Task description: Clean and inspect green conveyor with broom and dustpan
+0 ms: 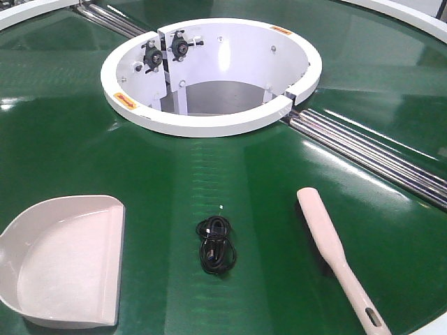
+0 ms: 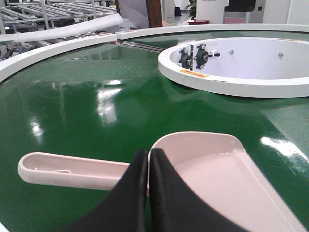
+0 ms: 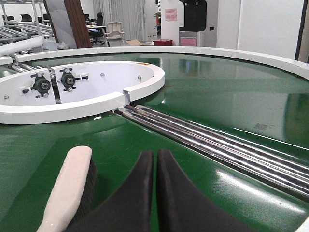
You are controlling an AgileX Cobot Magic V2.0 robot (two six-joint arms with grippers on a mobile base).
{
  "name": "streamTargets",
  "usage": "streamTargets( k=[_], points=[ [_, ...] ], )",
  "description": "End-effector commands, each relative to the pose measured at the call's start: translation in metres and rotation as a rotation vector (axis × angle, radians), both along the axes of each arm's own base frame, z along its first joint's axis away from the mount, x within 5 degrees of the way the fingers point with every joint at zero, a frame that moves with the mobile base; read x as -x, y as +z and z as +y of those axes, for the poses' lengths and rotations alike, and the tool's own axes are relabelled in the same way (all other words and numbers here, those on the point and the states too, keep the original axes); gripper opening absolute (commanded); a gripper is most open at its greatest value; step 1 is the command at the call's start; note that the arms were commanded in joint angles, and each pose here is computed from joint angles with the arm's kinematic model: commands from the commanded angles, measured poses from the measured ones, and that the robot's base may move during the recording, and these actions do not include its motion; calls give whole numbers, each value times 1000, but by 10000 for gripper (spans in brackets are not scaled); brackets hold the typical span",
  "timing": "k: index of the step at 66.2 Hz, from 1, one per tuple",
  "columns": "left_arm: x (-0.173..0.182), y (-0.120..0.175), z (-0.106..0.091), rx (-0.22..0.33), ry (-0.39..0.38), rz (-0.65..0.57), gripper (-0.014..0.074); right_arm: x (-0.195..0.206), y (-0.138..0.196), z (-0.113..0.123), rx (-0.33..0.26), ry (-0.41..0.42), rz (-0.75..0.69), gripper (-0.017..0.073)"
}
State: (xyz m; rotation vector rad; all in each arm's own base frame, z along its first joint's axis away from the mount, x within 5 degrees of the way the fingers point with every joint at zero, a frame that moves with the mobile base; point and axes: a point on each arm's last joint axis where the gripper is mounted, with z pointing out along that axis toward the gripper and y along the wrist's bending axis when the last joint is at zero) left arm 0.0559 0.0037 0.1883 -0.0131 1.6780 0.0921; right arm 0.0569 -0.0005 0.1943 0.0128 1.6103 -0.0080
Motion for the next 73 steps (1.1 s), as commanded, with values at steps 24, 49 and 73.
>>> streamTargets(
  k=[24, 49, 73],
  points=[
    [0, 0, 0, 0, -4, -66, -22, 0, 3, -1, 7, -9, -71, -10],
    [0, 0, 0, -45, -4, -64, -22, 0, 3, -1, 7, -9, -71, -10],
    [0, 14, 0, 1, 0, -218, -22, 3, 23, -2, 11, -21, -284, -10]
  ],
)
